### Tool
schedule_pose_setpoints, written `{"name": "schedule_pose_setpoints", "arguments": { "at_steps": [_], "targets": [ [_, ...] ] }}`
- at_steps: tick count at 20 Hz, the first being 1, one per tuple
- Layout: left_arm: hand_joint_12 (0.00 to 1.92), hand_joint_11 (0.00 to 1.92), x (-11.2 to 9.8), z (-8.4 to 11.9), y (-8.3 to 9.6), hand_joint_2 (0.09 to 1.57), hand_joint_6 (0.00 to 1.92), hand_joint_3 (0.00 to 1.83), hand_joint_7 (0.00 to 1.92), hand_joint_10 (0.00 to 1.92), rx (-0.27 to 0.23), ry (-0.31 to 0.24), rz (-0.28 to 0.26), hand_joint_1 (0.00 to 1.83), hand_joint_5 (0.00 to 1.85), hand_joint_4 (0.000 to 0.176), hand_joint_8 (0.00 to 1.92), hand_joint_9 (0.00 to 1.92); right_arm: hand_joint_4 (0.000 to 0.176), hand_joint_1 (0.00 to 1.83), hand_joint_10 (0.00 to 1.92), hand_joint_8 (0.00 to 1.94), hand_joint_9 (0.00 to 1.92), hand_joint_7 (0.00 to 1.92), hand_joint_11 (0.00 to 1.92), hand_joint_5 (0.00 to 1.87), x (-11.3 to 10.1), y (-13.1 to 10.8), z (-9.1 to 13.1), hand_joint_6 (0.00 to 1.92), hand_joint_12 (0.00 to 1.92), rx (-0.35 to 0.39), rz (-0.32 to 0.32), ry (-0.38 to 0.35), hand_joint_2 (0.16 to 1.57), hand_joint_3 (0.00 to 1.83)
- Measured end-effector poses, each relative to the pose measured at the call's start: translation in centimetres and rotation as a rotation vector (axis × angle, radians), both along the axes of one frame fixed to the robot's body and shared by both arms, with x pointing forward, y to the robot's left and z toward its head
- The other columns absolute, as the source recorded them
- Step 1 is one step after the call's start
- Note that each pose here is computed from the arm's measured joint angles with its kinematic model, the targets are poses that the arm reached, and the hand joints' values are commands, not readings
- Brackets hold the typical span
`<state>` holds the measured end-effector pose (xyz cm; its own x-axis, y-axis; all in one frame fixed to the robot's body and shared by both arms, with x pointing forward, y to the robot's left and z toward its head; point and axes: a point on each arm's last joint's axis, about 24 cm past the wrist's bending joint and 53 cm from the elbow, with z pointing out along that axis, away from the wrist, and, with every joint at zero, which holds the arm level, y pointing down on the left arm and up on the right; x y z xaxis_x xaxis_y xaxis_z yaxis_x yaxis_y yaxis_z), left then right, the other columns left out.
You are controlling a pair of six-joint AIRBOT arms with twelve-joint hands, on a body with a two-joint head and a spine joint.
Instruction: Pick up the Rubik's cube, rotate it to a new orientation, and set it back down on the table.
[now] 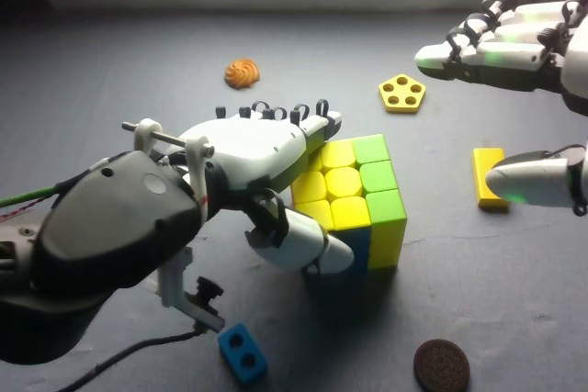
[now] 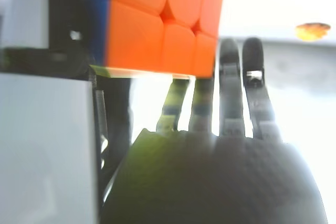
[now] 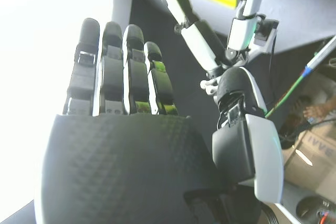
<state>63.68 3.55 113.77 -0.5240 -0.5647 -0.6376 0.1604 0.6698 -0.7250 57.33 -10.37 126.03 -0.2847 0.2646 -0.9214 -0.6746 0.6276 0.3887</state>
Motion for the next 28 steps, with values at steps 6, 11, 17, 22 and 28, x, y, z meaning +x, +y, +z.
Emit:
{"name": "schedule_pose_setpoints", "arguments": {
  "at_steps": [6, 11, 17, 22, 28],
  "targets": [
    [0.00, 0.00, 0.4, 2.9, 0.5, 0.88, 0.00, 0.00, 0.00, 0.00, 0.002, -0.045, 0.008, 0.55, 0.00, 0.000, 0.00, 0.00, 0.000, 0.02, 0.01, 0.00, 0.22, 0.22, 0.00, 0.10, -1.1, 1.1, 0.3, 0.00, 0.68, -0.023, 0.089, -0.049, 1.25, 0.00],
    [0.18, 0.00, 0.2, 6.3, -0.2, 1.00, 0.01, 0.01, 0.13, 0.01, -0.020, -0.093, -0.011, 0.37, 0.04, 0.002, 0.03, 0.11, 0.000, 0.02, 0.04, 0.03, 0.29, 0.30, 0.00, 0.16, -0.9, 1.0, 0.2, 0.02, 0.80, -0.024, 0.083, -0.043, 1.25, 0.00],
    [1.63, 0.19, 0.3, 9.8, 0.1, 1.23, 0.12, 0.00, 0.62, 1.15, -0.025, -0.153, -0.052, 0.28, 0.71, 0.000, 0.80, 0.49, 0.000, 0.12, 1.33, 0.89, 0.45, 0.63, 0.10, 0.33, -0.6, 0.7, -0.1, 1.01, 1.82, 0.007, 0.063, 0.007, 1.25, 0.00],
    [1.88, 0.42, -0.1, 11.1, 0.1, 1.27, 1.05, 0.00, 0.71, 1.66, -0.016, -0.189, -0.102, 0.23, 0.67, 0.000, 1.41, 0.63, 0.000, 0.11, 1.69, 1.48, 0.60, 0.78, 0.39, 0.57, 0.2, 0.1, -0.6, 1.48, 1.92, 0.019, 0.023, 0.063, 1.26, 0.00],
    [1.92, 0.40, -0.1, 12.5, 0.4, 1.27, 1.43, 0.00, 0.67, 1.80, -0.005, -0.237, -0.110, 0.25, 0.60, 0.000, 1.61, 0.59, 0.000, 0.08, 1.77, 1.55, 0.62, 0.81, 0.54, 0.66, 0.1, 0.2, -0.8, 1.60, 1.92, 0.014, 0.022, 0.066, 1.27, 0.00]
  ]
}}
